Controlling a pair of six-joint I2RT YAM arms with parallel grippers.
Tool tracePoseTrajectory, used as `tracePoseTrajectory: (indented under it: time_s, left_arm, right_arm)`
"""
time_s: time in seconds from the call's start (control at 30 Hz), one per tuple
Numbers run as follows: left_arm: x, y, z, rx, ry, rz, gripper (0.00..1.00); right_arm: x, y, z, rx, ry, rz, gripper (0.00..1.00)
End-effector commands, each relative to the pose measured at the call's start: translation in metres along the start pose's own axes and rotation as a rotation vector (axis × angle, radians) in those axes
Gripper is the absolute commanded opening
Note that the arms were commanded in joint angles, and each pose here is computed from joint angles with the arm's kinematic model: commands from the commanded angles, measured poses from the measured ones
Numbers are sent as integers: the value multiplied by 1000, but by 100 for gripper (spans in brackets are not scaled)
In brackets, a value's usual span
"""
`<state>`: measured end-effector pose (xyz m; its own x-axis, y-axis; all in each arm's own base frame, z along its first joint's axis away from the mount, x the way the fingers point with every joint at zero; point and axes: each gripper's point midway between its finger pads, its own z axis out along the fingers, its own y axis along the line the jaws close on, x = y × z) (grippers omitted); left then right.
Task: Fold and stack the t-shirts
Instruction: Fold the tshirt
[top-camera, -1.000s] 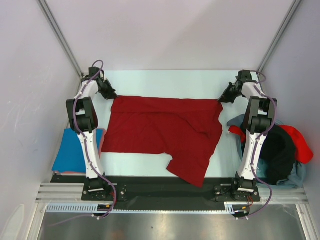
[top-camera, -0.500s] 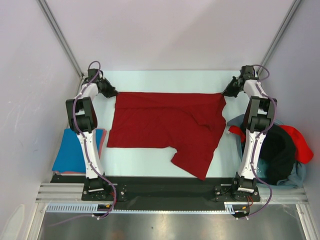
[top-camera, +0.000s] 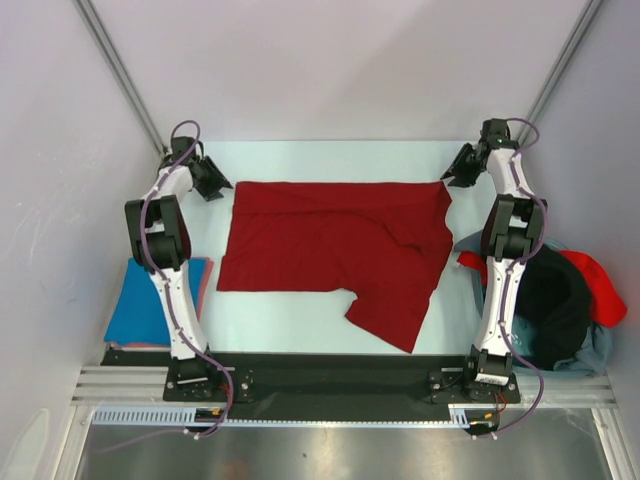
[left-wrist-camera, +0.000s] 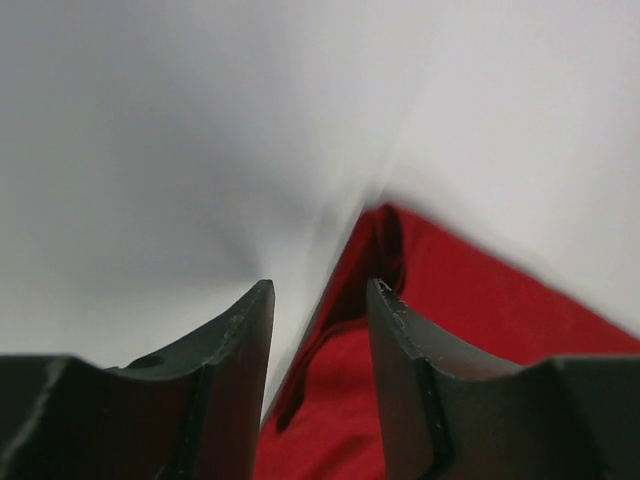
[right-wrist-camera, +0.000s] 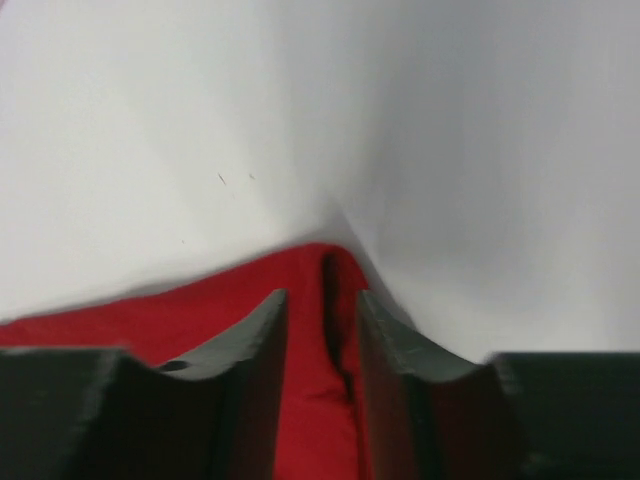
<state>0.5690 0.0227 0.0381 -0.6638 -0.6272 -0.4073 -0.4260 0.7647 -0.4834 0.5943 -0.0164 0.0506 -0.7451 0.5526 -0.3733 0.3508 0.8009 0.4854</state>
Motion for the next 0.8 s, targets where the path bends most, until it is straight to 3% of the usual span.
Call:
tracePoseTrajectory:
  time_s: [0.0, 0.17, 0.27, 0.33, 0.47, 0.67, 0.77]
  left_arm:
    - [-27, -21, -77, -23, -144, 129, 48]
    - [16, -53, -101, 58, -99, 234, 49]
    - [60, -79, -109, 159, -32, 290, 49]
    - [104, -94, -108, 208, 54, 333, 47]
    - [150, -105, -120, 237, 114, 398, 45]
    - [188, -76, -139, 213, 174, 420, 41]
    - [206, -60, -149, 204, 216, 431, 41]
  right_arm:
    - [-4, 16, -60, 74, -25, 1, 43]
    - [21, 6, -109, 170, -16, -66, 53]
    - [41, 26, -138, 146, -30, -169, 57]
    - [80, 33, -130, 134, 21, -247, 59]
    - [148, 51, -127, 94, 69, -387, 59]
    - [223, 76, -109, 33, 151, -507, 51]
    - [235, 75, -94, 85, 150, -546, 37]
